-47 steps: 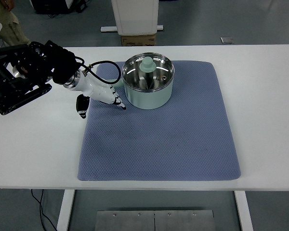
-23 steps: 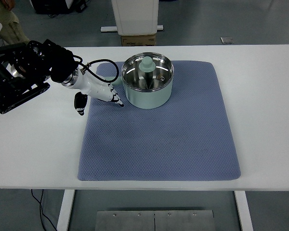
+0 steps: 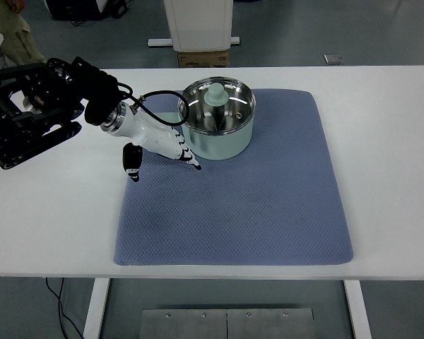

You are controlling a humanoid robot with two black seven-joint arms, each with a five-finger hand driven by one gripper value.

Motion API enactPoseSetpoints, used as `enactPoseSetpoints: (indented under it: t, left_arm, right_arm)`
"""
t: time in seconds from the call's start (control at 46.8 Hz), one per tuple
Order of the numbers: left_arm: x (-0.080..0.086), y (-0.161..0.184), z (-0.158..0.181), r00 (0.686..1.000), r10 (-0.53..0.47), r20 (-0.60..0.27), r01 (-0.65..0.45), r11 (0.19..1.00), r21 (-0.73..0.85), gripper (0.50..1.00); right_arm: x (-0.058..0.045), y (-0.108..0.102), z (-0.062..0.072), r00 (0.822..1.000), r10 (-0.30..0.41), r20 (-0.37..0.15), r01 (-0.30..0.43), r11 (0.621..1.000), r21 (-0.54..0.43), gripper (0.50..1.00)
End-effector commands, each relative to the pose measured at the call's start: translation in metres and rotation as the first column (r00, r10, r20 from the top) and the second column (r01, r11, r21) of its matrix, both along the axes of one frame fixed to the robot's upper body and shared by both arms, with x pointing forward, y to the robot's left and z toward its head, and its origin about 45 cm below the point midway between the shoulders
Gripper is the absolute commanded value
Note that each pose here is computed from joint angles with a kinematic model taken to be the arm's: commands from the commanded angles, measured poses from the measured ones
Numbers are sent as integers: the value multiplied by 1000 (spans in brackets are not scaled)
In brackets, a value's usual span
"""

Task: Rotate green pot handle

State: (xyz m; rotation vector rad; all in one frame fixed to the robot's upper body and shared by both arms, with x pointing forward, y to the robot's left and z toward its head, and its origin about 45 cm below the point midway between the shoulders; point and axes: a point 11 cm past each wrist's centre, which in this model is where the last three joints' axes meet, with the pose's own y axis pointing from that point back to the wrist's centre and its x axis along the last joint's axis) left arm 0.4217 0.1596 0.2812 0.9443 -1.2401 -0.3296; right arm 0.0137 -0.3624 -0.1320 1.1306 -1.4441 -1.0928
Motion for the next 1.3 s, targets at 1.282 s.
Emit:
enactPoseSetpoints:
  t: [1.282]
  left_arm:
    - [-6, -63, 125, 996, 25, -83, -69, 810, -582, 1000]
  right_arm:
    - [0, 0, 0, 1000, 0, 0, 0, 1000, 0, 1000]
